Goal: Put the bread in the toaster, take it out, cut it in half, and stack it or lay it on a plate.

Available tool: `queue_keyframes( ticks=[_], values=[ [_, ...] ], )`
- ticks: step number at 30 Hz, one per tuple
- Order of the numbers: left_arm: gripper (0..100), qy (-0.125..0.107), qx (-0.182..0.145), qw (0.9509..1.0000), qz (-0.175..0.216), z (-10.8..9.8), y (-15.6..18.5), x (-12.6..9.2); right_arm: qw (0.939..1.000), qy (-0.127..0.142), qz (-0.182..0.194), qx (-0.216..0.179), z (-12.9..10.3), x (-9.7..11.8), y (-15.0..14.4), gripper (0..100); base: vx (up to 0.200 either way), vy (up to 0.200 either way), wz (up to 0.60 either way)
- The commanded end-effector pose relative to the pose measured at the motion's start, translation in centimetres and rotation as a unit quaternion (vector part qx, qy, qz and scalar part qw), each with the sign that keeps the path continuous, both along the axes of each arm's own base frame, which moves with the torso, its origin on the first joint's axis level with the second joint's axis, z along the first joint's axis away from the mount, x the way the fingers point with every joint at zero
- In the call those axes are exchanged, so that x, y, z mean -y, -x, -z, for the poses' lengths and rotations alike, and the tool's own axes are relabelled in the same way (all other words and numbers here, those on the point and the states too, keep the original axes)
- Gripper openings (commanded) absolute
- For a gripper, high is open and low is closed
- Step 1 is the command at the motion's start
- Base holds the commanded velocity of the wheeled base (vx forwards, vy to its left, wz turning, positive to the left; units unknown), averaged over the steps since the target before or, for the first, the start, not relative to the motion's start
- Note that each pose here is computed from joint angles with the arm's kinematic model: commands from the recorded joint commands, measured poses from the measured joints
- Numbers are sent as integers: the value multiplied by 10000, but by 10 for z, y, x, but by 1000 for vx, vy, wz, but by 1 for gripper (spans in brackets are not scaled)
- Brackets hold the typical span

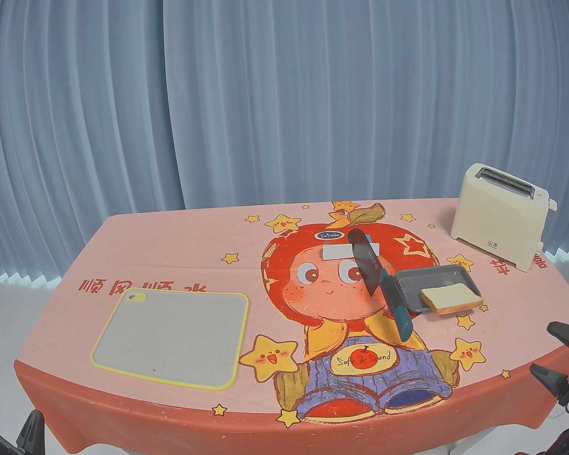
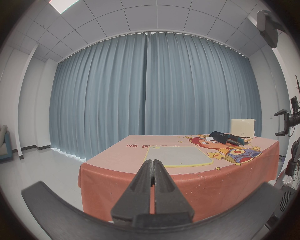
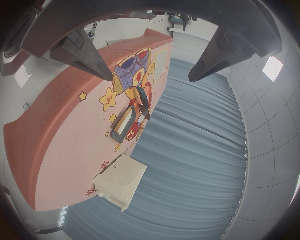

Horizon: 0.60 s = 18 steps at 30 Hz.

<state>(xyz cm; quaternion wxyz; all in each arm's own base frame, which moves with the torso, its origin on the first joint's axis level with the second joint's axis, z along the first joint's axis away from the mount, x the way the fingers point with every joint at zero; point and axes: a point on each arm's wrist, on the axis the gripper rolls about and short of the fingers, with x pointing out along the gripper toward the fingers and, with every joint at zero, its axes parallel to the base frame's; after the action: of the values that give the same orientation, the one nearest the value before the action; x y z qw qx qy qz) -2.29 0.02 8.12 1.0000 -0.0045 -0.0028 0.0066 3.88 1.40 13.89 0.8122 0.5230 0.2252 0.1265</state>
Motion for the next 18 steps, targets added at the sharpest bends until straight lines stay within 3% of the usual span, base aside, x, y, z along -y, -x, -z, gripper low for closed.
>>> queue_keyframes(
  ticks=[1,18],
  values=[
    [0,2,-58,10000,-3,5,-1,0,9999,17,-60,-91,-1,-2,-6,100,0,0,0],
    [0,2,-58,10000,-3,5,-1,0,9997,33,-96,-207,-2,-7,-25,100,0,0,0]
  ],
)
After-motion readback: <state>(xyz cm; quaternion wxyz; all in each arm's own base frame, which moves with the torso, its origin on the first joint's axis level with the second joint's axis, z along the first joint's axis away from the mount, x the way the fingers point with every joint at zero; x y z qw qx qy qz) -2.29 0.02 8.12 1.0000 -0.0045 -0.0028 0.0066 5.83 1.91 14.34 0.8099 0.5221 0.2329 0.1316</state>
